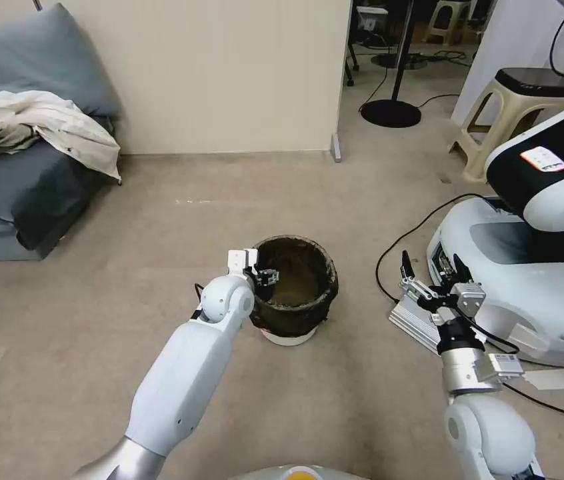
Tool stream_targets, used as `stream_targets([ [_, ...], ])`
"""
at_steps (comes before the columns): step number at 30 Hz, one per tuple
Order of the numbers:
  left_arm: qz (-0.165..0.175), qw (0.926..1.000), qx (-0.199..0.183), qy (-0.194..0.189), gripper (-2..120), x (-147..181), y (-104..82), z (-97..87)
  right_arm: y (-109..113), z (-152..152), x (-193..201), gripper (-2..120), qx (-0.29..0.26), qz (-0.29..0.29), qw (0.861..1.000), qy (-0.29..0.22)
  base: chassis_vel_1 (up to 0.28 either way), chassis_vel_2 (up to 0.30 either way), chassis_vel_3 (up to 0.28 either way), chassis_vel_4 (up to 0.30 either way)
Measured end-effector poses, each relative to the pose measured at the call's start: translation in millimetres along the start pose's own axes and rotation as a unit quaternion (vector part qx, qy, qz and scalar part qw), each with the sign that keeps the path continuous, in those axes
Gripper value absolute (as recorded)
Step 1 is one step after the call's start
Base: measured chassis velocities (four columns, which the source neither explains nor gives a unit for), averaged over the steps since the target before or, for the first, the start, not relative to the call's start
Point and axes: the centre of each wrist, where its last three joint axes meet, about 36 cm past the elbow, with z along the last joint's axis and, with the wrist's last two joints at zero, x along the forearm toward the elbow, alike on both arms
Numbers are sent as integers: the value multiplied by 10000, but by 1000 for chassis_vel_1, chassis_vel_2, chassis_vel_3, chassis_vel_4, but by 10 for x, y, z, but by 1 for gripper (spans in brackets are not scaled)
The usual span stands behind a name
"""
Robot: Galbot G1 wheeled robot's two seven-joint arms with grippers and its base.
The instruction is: Pick up the trash can from the floor.
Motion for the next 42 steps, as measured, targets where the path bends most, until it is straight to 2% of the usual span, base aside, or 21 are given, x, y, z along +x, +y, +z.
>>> stream_targets([
  [1,-13,10000,5,1,59,-3,6,0,-1,2,-1,100,0,1,10000,0,0,0,0,0],
  [3,-23,10000,9,2,55,-4,13,-1,0,4,-2,100,0,2,10000,-3,0,0,0,0],
  [11,-138,9999,101,-4,22,0,92,-3,3,12,2,100,-3,4,10000,-18,0,0,0,0],
  [13,-150,9998,111,-6,21,1,100,-4,3,14,4,100,-3,4,10000,-18,0,0,0,0],
  [16,-158,9997,183,-13,6,13,132,-12,4,18,11,100,0,3,10000,-22,0,0,0,0],
  [30,-181,9988,432,-147,3,114,266,-105,17,20,15,100,-11,-4,10000,-23,0,0,0,0],
  [42,83,9929,994,-645,1,621,516,-258,11,3,17,100,16,-33,10000,-33,0,0,0,0],
])
